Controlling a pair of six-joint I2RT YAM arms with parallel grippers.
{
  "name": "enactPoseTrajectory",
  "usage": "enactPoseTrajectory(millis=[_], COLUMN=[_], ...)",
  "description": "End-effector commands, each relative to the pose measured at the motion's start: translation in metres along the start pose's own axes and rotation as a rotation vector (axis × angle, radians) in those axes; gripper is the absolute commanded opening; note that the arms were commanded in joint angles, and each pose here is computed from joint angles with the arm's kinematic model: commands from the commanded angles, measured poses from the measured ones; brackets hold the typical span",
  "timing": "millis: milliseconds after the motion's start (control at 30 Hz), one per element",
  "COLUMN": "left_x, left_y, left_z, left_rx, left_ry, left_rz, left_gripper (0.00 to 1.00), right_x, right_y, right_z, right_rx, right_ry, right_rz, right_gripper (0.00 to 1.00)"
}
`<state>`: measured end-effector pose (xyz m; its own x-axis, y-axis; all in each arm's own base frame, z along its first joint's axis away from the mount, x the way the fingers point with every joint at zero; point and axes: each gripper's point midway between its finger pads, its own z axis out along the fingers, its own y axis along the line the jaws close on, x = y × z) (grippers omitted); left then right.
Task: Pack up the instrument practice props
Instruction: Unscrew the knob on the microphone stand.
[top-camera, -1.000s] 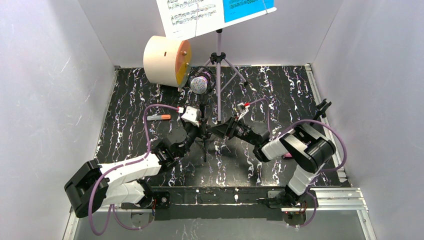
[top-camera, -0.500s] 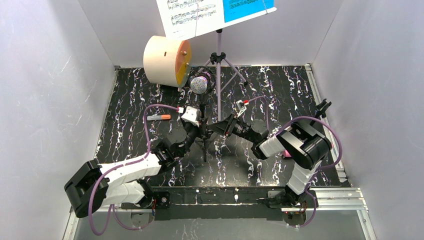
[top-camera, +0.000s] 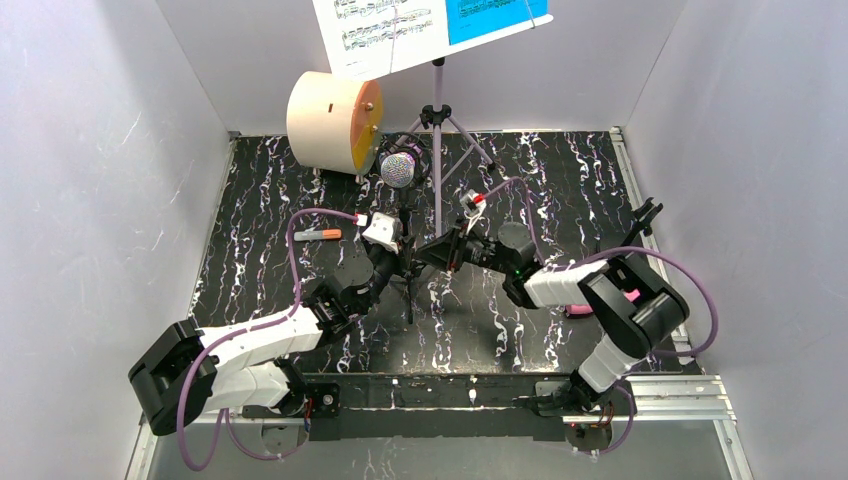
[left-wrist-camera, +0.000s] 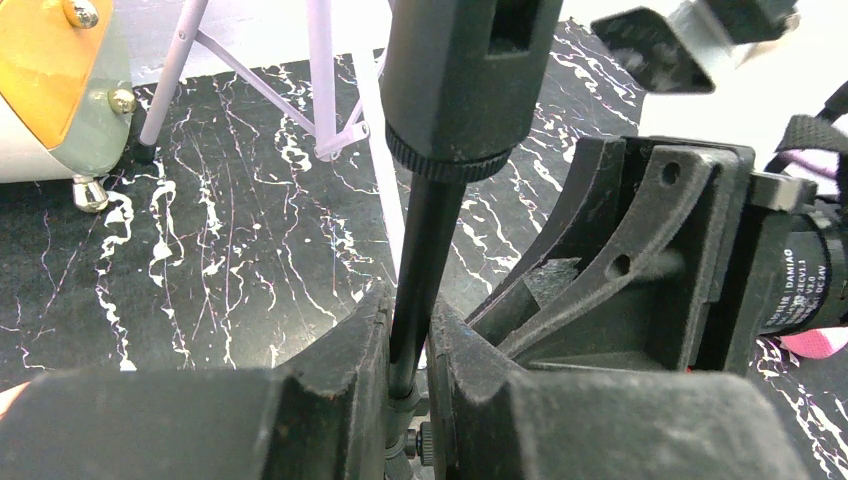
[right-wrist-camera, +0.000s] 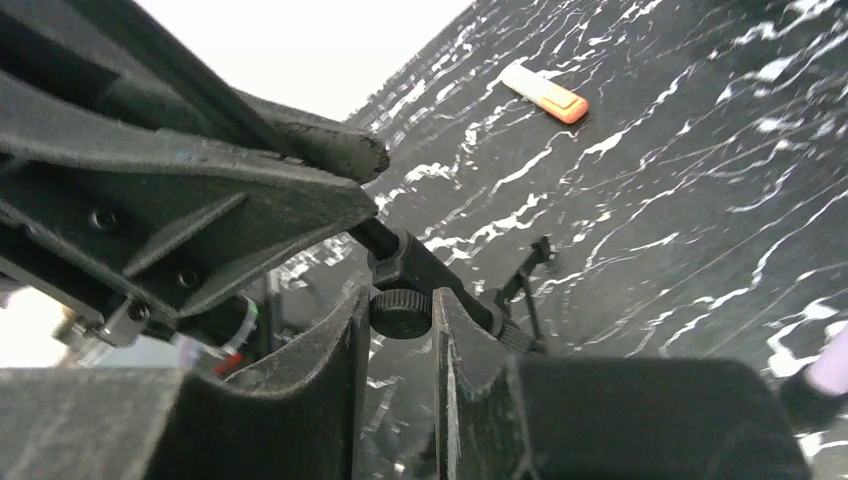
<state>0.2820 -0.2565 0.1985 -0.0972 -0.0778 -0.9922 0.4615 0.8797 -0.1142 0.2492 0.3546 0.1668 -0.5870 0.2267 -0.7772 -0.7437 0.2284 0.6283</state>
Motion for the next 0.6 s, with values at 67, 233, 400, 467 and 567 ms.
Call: enactPoseTrajectory(millis=[67, 233, 400, 467, 567], left_x=[0.055, 0.055, 0.055, 0.055, 0.056], left_y=[0.007, 0.007, 0.010, 0.010, 0.009], left_z=[-0.014, -0.014, -0.014, -0.014, -0.014], left_rx=[-0.014, -0.014, -0.026, -0.026, -0.022], left_ry=[0.181, 0.181, 0.178, 0.180, 0.183], left_rz=[0.032, 0.033, 0.038, 0.038, 0.038], left_gripper=[0.00, 0.00, 0.00, 0.00, 0.00], right_x=[0.005, 0.008, 0.001, -0.002, -0.011], right_y=[-0.010, -0.039, -0.055, -0.053, -0.057], right_z=[-0.004, -0.014, -0.019, -0.019, -0.024], right_rx=[-0.029, 0.046, 0.185, 0.219, 0.313], right_ry=[0.166, 0.276, 0.355, 0.380, 0.430], right_rz=[-0.513, -0.882, -1.249, -1.430, -1.646], right_gripper=[0.01, 0.01, 0.01, 0.01, 0.01])
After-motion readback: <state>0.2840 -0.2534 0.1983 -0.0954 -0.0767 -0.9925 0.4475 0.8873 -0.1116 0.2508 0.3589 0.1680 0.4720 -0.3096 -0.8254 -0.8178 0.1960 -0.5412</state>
